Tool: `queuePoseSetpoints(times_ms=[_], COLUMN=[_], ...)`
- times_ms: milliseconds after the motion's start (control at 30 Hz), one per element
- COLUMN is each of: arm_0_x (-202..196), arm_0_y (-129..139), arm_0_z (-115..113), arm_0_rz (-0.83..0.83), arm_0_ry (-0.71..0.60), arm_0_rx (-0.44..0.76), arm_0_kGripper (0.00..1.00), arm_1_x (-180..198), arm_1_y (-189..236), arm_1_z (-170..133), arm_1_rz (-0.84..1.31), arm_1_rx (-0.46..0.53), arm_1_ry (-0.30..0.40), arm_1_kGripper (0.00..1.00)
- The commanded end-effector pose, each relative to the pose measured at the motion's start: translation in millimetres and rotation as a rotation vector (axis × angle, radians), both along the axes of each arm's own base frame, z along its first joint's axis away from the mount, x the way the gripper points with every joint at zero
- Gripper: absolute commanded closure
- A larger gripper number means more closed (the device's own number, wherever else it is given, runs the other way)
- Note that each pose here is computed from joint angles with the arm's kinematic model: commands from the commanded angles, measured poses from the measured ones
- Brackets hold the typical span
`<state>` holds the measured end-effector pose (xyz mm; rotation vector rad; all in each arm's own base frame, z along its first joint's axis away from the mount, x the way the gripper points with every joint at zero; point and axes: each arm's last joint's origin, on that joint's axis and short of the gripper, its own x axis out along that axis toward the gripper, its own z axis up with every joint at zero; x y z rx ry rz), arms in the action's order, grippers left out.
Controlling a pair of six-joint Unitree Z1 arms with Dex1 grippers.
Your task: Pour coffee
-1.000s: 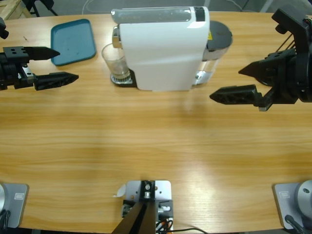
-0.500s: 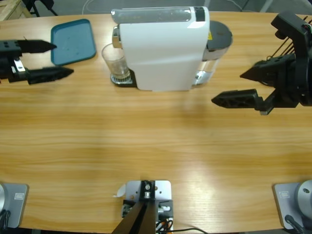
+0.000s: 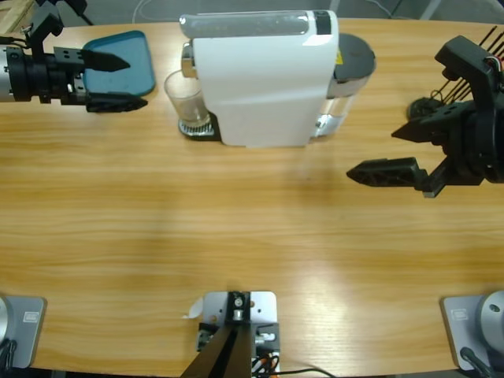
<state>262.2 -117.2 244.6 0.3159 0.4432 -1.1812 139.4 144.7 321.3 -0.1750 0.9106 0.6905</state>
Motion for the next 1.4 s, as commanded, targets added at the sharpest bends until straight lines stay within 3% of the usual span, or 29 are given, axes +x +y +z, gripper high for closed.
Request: queuePoseSetpoints(times_ms=[33, 933, 1400], arm_0_x=[24, 59, 64], arm_0_y=[-8, -54, -59], arm_0_z=[-20, -50, -57], arm_0_rz=[-0.069, -0.149, -0.137], arm_0_ry=[0.053, 0.026, 0.006], arm_0_rx=[-0.035, 0.009, 0.043], arm_0_kGripper=[0.000, 0.000, 0.000], arm_1_x=[6, 17, 28], arm_1_y=[4, -6, -4], arm_1_z=[-20, -5, -7], arm_1_rz=[0.006, -0.034, -0.049], arm_1_rx=[-0.047, -0.045, -0.055], arm_1_ry=[0.076, 0.049, 0.054], arm_1_kGripper=[0.000, 0.000, 0.000])
